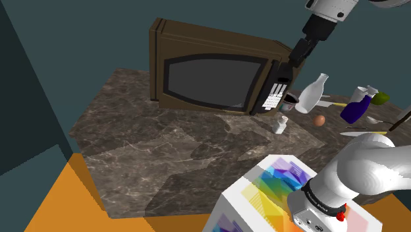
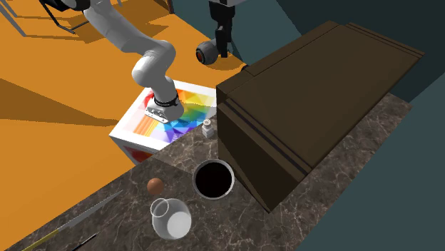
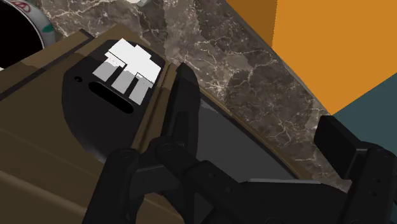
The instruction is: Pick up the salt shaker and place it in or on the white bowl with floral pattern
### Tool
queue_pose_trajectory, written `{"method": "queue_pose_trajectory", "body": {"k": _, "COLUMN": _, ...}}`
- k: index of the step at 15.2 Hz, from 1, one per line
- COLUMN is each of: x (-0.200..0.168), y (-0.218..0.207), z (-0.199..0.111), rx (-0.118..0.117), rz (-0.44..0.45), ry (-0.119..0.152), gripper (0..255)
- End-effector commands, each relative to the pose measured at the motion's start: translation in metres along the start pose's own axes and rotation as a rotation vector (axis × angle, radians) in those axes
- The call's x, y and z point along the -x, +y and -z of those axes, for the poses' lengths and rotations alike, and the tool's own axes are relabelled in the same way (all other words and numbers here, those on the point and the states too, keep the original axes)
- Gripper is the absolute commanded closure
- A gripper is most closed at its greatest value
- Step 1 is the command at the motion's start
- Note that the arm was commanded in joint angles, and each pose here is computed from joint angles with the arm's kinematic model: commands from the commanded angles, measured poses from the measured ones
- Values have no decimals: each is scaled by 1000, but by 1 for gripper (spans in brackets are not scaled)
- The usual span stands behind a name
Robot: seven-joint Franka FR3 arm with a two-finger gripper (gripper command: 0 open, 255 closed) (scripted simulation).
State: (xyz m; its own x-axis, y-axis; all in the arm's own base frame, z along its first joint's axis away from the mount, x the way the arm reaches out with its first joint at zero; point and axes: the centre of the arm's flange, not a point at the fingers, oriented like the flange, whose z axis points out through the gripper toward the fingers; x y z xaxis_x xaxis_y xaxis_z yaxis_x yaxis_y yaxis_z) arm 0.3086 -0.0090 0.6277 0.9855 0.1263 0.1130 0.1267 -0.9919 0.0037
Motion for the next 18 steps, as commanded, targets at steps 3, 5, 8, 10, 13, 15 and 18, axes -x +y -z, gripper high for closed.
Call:
{"method": "queue_pose_trajectory", "body": {"k": 3, "x": 6, "y": 15, "z": -21, "rx": -3, "rz": 9, "ry": -11, "gripper": 0}}
{"method": "queue_pose_trajectory", "body": {"k": 5, "x": 13, "y": 29, "z": -42, "rx": -6, "rz": 17, "ry": -21, "gripper": 0}}
{"method": "queue_pose_trajectory", "body": {"k": 8, "x": 23, "y": 51, "z": -73, "rx": -11, "rz": 31, "ry": -37, "gripper": 0}}
{"method": "queue_pose_trajectory", "body": {"k": 10, "x": 29, "y": 65, "z": -94, "rx": -14, "rz": 39, "ry": -48, "gripper": 0}}
{"method": "queue_pose_trajectory", "body": {"k": 13, "x": 40, "y": 87, "z": -125, "rx": -18, "rz": 52, "ry": -64, "gripper": 0}}
{"method": "queue_pose_trajectory", "body": {"k": 15, "x": 47, "y": 102, "z": -145, "rx": -21, "rz": 61, "ry": -75, "gripper": 0}}
{"method": "queue_pose_trajectory", "body": {"k": 18, "x": 57, "y": 124, "z": -176, "rx": -26, "rz": 74, "ry": -90, "gripper": 0}}
